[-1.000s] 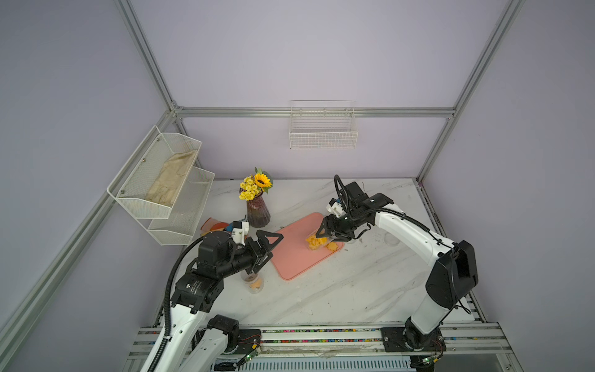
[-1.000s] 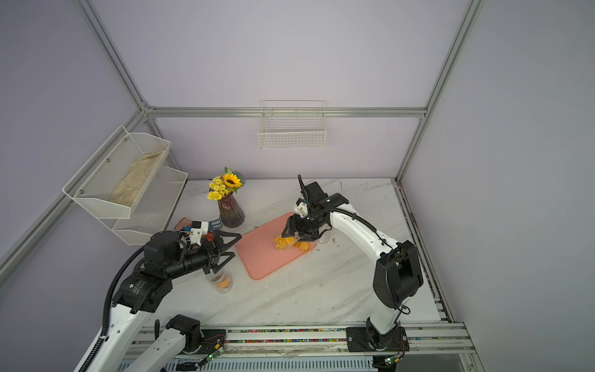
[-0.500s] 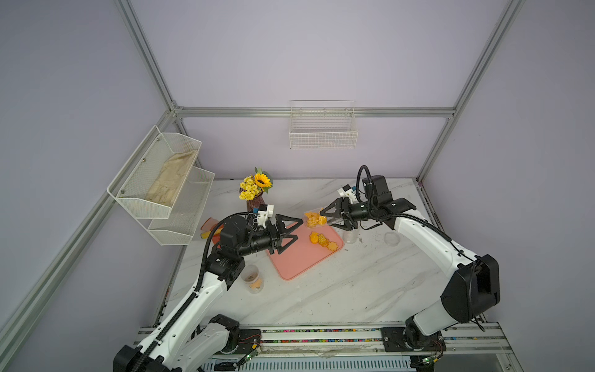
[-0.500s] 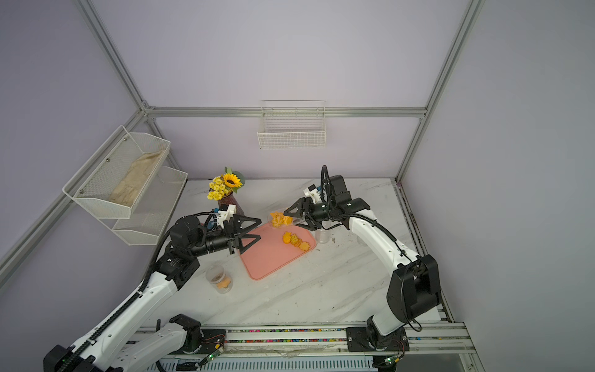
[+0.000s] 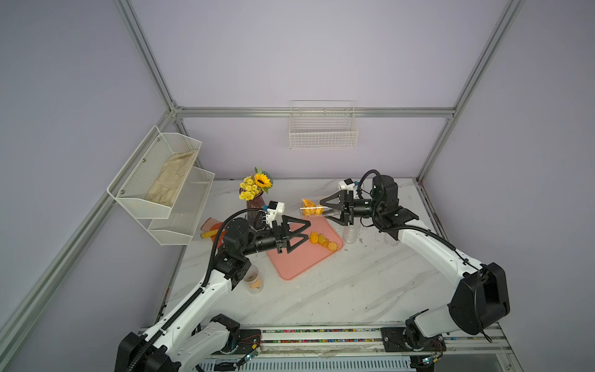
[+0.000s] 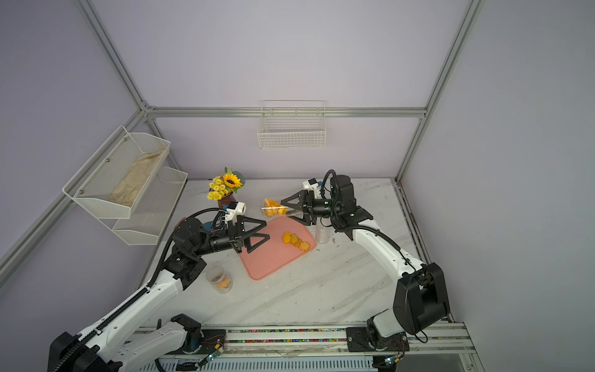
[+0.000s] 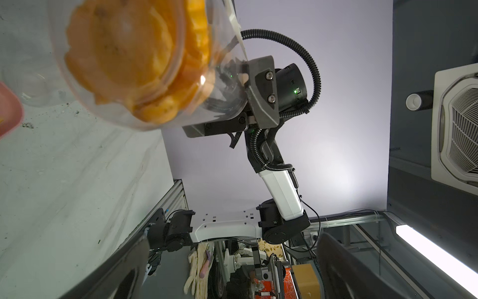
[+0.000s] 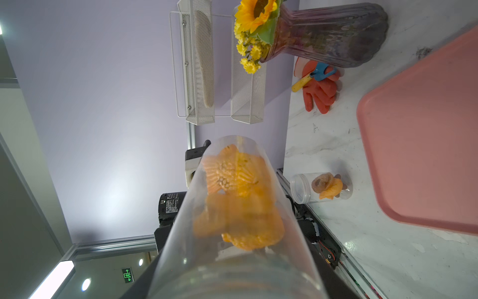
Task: Pour the cookies out of the jar
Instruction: Pick up the jar from the center of the board.
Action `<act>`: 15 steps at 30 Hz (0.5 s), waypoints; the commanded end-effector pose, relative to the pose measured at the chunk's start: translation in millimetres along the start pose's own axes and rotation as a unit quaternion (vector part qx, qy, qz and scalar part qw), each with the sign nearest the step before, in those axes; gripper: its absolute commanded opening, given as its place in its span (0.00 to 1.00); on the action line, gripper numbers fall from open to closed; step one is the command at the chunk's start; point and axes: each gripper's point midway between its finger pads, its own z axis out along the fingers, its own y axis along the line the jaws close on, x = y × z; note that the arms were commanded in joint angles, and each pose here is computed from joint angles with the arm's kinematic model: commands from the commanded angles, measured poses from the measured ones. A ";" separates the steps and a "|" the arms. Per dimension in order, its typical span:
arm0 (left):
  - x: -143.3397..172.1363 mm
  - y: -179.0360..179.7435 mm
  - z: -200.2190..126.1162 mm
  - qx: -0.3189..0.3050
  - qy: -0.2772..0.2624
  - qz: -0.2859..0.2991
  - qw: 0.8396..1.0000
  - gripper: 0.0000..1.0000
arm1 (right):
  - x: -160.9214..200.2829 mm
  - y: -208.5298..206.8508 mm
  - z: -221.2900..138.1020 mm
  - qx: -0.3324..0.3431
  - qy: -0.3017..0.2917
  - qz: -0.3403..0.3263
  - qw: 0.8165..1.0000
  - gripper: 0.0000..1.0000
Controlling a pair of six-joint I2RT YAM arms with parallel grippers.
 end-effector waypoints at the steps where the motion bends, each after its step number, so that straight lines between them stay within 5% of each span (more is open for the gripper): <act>1: 5.2 1.1 2.3 0.024 0.016 -0.001 1.000 1.00 | 16.0 42.1 -0.2 -0.054 0.022 -0.041 0.997 0.64; 15: -11.1 -11.8 11.9 0.029 0.023 0.007 0.999 1.00 | 45.2 32.2 4.5 -0.037 0.068 -0.040 0.996 0.64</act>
